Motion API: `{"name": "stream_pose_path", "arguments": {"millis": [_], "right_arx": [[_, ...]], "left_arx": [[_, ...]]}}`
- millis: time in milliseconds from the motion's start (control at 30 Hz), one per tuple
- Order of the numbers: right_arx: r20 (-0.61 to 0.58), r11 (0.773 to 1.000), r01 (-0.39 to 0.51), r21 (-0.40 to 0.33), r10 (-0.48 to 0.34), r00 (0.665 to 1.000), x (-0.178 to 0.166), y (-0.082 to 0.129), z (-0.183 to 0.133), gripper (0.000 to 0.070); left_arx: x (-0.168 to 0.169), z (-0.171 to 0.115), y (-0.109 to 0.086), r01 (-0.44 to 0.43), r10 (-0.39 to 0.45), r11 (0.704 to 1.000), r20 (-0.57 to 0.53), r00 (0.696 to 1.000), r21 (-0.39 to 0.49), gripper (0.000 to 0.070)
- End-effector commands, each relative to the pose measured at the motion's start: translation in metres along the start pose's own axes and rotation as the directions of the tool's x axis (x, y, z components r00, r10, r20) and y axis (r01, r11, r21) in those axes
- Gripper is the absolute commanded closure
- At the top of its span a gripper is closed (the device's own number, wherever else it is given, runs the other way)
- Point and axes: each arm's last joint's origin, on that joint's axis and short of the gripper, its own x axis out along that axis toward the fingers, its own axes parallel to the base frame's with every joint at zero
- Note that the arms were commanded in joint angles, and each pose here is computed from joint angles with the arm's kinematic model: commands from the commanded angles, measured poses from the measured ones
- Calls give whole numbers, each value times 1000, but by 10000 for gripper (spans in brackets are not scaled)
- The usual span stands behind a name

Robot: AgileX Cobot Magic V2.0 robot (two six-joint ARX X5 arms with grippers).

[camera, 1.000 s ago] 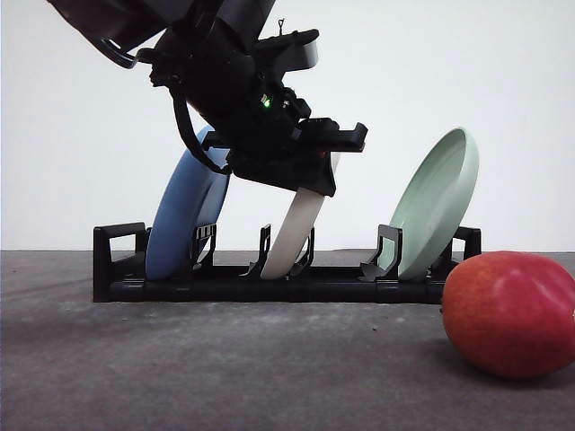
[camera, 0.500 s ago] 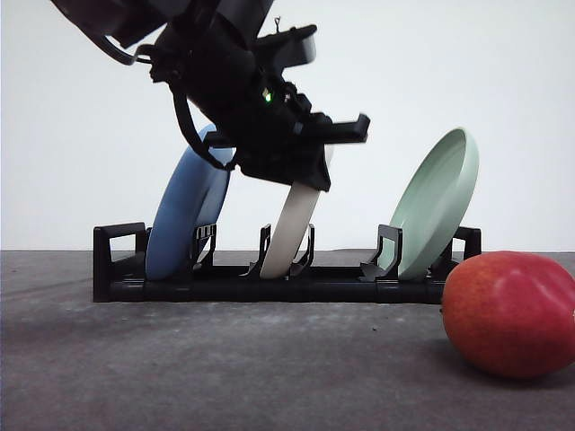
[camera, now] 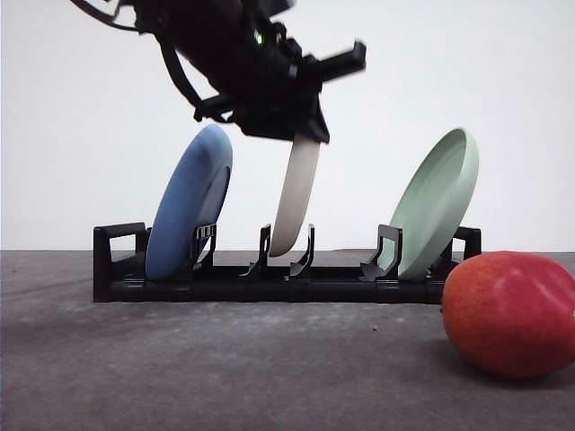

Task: Place pomegranate in white plate

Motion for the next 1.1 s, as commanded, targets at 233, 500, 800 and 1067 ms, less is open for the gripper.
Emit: {"name": "stream_pose_path", "arguments": {"millis": [233, 500, 800, 1067], "right_arx": [[25, 1000, -7, -12, 7, 1000, -3, 2, 5, 358], [25, 1000, -7, -11, 7, 1000, -3, 2, 5, 358], [24, 1000, -6, -11, 6, 1000, -3, 2, 5, 358], [18, 1000, -5, -9, 5, 1000, -3, 2, 4, 358]], "left_arx": [[-25, 27, -8, 117, -112, 983, 44, 993, -139, 690], [-62, 46, -12, 168, -164, 976, 39, 986, -138, 690], [-97, 28, -19, 231, -222, 957, 72, 972, -174, 690], [-134, -5, -25, 254, -248, 964, 88, 965, -72, 690]]}}
